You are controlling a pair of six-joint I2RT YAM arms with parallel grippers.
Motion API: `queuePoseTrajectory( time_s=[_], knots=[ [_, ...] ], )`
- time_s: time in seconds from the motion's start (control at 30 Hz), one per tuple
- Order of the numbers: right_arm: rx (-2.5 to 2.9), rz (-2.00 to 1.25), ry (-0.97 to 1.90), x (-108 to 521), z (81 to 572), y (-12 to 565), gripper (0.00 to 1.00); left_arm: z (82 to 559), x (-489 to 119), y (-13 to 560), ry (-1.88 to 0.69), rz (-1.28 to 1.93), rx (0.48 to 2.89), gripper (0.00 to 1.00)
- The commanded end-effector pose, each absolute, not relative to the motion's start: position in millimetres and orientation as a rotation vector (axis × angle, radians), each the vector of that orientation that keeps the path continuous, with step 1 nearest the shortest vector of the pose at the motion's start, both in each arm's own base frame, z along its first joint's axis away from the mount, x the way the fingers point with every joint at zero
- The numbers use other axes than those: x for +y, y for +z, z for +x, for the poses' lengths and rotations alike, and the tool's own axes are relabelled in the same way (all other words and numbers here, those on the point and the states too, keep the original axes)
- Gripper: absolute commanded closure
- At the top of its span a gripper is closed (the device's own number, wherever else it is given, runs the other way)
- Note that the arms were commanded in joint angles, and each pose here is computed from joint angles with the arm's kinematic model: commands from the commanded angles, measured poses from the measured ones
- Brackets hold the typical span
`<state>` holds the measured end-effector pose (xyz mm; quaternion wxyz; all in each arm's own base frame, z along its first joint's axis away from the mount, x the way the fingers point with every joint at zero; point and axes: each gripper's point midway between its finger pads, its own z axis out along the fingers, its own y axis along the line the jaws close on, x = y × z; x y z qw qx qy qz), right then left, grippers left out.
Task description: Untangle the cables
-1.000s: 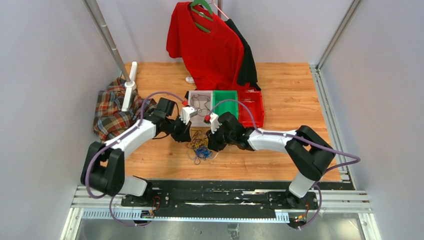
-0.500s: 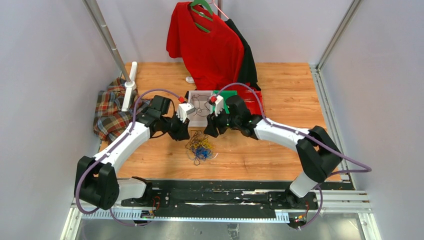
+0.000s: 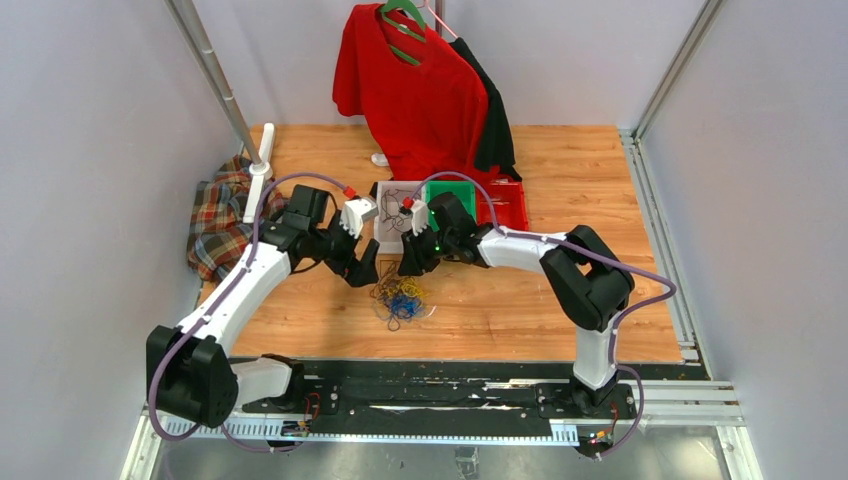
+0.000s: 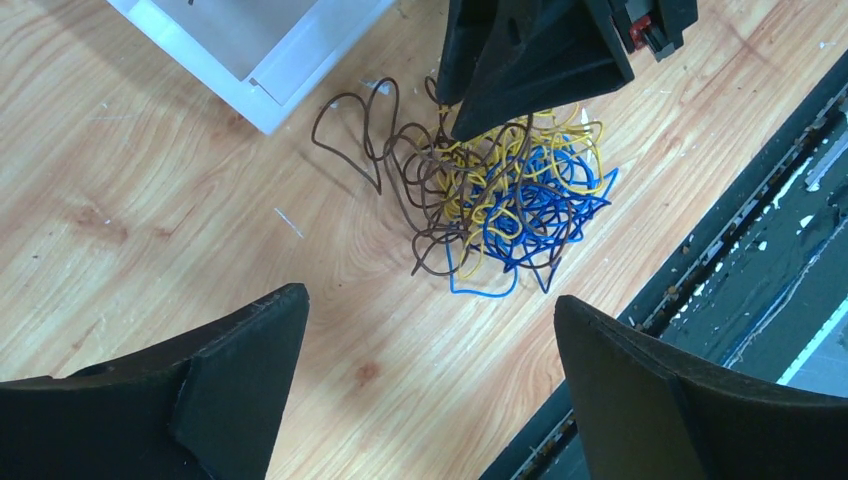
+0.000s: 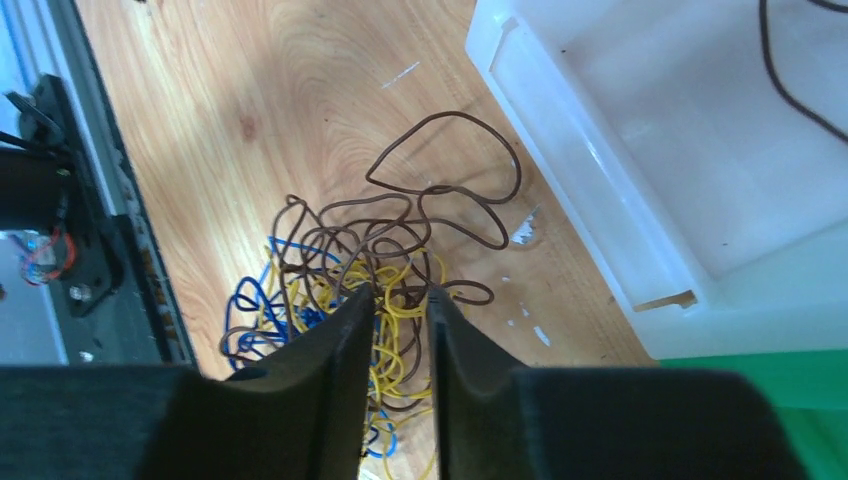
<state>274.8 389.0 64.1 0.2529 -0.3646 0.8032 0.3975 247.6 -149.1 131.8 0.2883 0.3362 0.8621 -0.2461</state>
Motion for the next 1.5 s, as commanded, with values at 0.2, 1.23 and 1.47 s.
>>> queuePoseTrajectory(
  time_s=[0.2, 1.23, 1.47],
  knots=[
    [2.029, -1.026, 1.309, 410, 257, 105, 0.99, 252, -156, 128, -0.717, 0.863, 2.32, 0.02],
    [1.713, -1.035, 1.562, 405, 218, 199, 0.99, 220, -194, 124, -1.115, 1.0, 2.12, 0.1],
    [1.766, -0.98, 1.51, 392, 227, 189, 0.99, 233, -196, 113, -1.103, 0.984, 2.143, 0.19]
  ],
)
